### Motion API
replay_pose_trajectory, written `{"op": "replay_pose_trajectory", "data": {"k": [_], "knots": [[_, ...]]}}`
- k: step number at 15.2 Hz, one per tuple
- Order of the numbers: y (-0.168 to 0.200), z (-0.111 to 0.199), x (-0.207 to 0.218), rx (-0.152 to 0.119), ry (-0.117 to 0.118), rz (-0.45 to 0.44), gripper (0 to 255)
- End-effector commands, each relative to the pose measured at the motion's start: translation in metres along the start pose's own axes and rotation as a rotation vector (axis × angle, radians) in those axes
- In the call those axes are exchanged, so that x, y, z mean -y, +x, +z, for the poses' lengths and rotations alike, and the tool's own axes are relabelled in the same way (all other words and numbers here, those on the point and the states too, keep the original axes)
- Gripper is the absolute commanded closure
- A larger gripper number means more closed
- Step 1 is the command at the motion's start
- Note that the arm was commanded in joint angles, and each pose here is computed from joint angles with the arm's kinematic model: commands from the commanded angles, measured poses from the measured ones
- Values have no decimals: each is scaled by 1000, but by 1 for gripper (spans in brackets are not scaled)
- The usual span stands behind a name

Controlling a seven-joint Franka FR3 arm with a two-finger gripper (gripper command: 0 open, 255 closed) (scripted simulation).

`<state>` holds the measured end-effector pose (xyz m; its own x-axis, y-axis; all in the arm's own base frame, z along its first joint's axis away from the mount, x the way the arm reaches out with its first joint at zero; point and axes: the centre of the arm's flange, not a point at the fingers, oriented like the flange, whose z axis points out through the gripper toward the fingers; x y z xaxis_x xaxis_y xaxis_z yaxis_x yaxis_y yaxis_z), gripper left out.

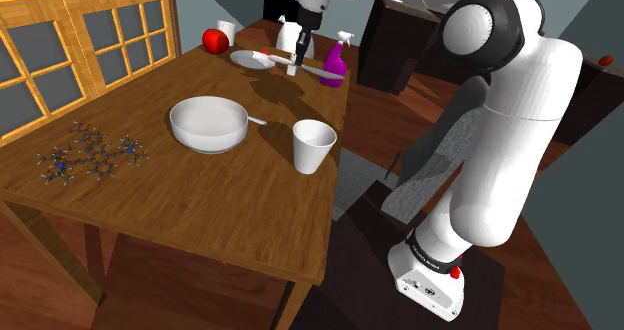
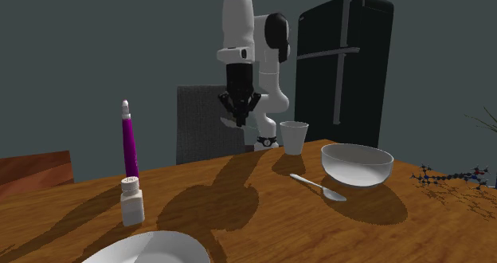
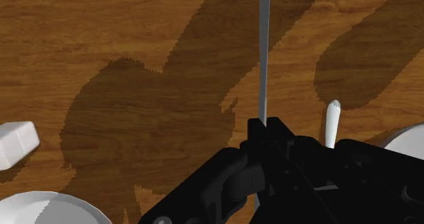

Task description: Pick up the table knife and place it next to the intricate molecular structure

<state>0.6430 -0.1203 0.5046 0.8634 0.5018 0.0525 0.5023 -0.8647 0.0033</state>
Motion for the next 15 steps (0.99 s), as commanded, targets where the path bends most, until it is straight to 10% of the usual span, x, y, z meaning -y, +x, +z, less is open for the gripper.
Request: {"op": "replay_pose_trajectory", "data": {"k": [1,15], "knots": [[3,-4,12,0,0,2,255],[45,-2,192,0,0,2,255]]}}
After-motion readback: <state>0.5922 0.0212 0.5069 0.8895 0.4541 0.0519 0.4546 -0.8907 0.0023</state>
